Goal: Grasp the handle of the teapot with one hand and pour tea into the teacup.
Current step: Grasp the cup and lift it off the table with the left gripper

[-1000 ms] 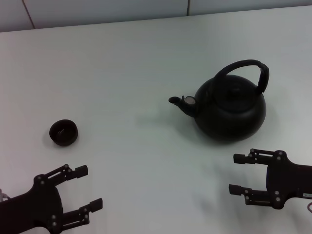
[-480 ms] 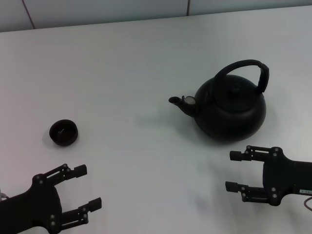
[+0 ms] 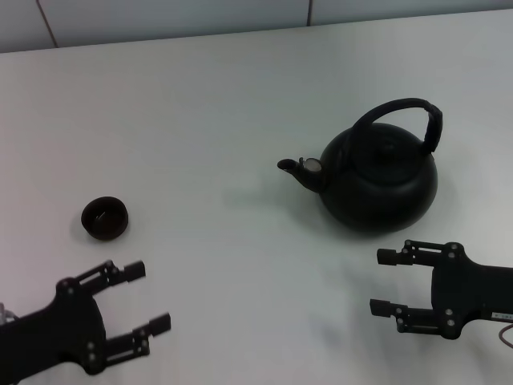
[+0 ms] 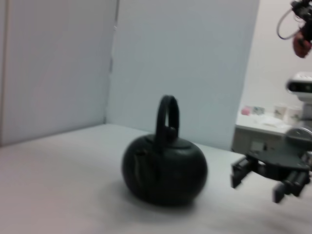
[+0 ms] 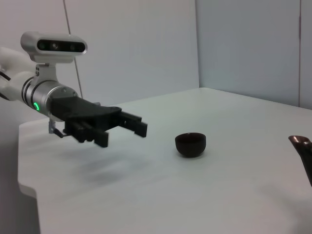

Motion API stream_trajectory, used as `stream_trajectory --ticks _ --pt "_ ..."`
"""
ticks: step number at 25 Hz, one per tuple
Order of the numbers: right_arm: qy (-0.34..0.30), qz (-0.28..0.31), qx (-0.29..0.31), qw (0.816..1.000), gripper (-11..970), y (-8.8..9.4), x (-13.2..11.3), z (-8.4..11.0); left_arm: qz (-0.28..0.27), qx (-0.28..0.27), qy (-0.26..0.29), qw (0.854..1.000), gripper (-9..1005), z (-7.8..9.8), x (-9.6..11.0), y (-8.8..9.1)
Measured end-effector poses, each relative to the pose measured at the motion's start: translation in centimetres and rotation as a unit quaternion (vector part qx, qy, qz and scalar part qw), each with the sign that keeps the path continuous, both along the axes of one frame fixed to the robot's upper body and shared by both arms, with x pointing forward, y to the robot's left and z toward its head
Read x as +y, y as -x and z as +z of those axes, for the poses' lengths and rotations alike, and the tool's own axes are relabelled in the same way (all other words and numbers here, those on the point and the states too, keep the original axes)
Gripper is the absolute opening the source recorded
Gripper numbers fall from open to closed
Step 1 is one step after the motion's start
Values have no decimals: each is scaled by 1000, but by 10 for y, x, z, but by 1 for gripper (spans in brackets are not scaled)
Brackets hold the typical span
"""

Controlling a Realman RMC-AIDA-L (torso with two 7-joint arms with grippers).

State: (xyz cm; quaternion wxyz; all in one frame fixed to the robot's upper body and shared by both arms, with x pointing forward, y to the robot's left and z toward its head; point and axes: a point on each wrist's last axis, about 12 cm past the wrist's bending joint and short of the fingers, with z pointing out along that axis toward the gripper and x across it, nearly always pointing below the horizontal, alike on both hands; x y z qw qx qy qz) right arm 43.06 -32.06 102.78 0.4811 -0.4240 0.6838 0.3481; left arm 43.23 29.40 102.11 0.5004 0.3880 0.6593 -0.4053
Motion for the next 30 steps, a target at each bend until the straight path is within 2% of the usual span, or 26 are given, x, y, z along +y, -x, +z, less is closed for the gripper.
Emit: stream_trajectory --ticks 2,4,6,7,10,19,25,30 --pt "0 -2 0 1000 694 0 0 0 24 -12 8 1000 806 2 2 -3" --pt "-1 -4 0 1000 694 0 -1 0 75 -39 14 996 806 4 9 -9" --pt "-1 -4 -1 1000 694 0 -1 0 75 -39 14 996 806 4 9 -9" --pt "-1 -5 -1 1000 694 0 -1 0 156 -78 18 985 806 4 19 -14" --pt "-1 -7 -2 1000 694 0 -1 0 201 -97 16 975 806 1 22 -15" --pt "6 -7 -3 1000 694 -4 0 0 214 -93 10 972 804 -4 19 -16" --pt "12 -8 -3 1000 694 -6 0 -1 228 -80 -49 969 804 -20 17 -17" --pt "12 -8 -3 1000 694 -6 0 -1 229 -68 -73 968 803 -28 15 -16"
